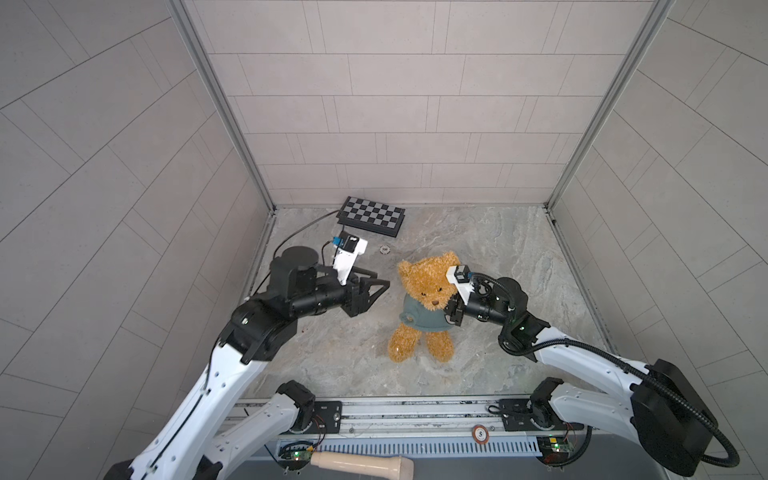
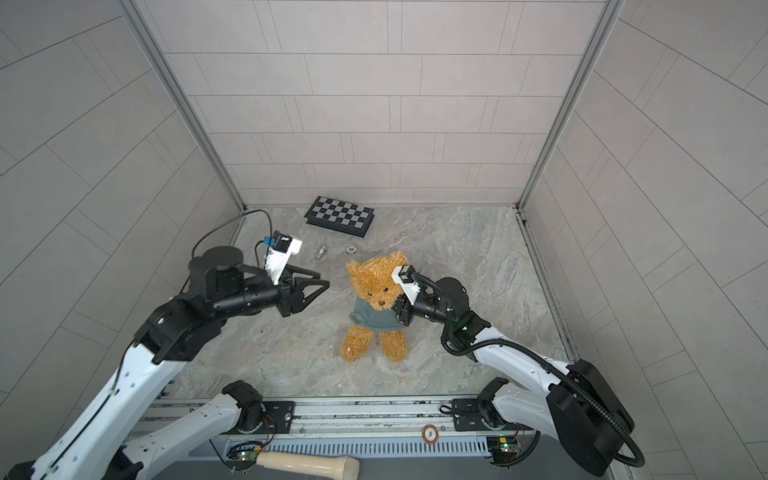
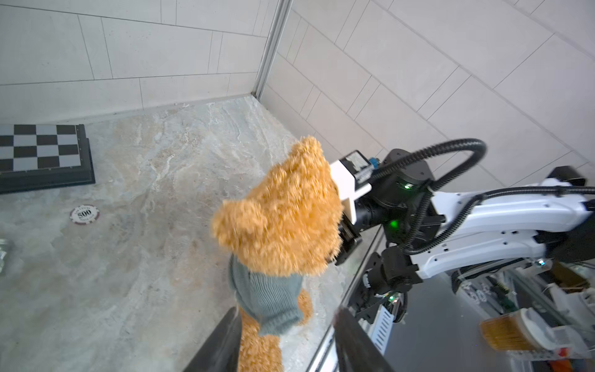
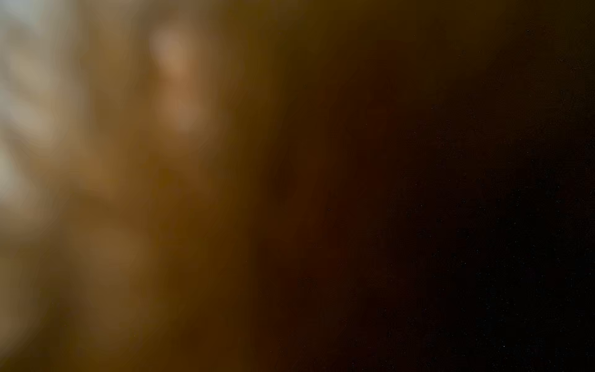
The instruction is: Dress the teddy bear
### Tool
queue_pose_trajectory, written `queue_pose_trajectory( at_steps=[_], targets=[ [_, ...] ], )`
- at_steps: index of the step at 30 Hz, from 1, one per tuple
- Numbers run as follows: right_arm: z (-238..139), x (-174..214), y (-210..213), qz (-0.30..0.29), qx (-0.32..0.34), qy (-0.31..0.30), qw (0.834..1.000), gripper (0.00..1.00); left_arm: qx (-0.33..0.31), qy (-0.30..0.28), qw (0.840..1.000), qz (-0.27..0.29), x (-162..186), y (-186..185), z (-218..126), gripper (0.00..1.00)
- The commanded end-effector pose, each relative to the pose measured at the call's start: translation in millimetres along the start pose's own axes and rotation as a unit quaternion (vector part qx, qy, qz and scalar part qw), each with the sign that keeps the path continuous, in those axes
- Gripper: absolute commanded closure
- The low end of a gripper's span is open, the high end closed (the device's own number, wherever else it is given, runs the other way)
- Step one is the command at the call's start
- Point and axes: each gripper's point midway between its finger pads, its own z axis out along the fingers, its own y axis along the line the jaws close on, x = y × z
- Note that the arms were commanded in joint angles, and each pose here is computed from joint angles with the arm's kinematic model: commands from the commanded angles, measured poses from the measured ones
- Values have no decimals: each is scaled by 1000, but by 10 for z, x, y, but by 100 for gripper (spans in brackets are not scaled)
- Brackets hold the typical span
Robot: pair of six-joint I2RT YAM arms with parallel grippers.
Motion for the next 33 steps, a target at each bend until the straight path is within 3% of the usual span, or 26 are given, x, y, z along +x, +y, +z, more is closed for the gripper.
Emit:
queue_pose_trajectory(
  at_steps=[1,5,22,33],
  targets=[
    [-94,-477,37,-7,-2,-86,996,100,-2,33,998,-50,458,137,152,67],
    [-128,-540,-25,0,15,-114,993,100,-1,29,998,-62,602,136,280,80],
    [-143,-546,-63,-1,27,-119,993,100,1,29,997,-72,528,94,801,82],
    [-150,-514,-85,-4,34,-119,992,100,17,29,996,-77,464,13,898,83]
  ],
)
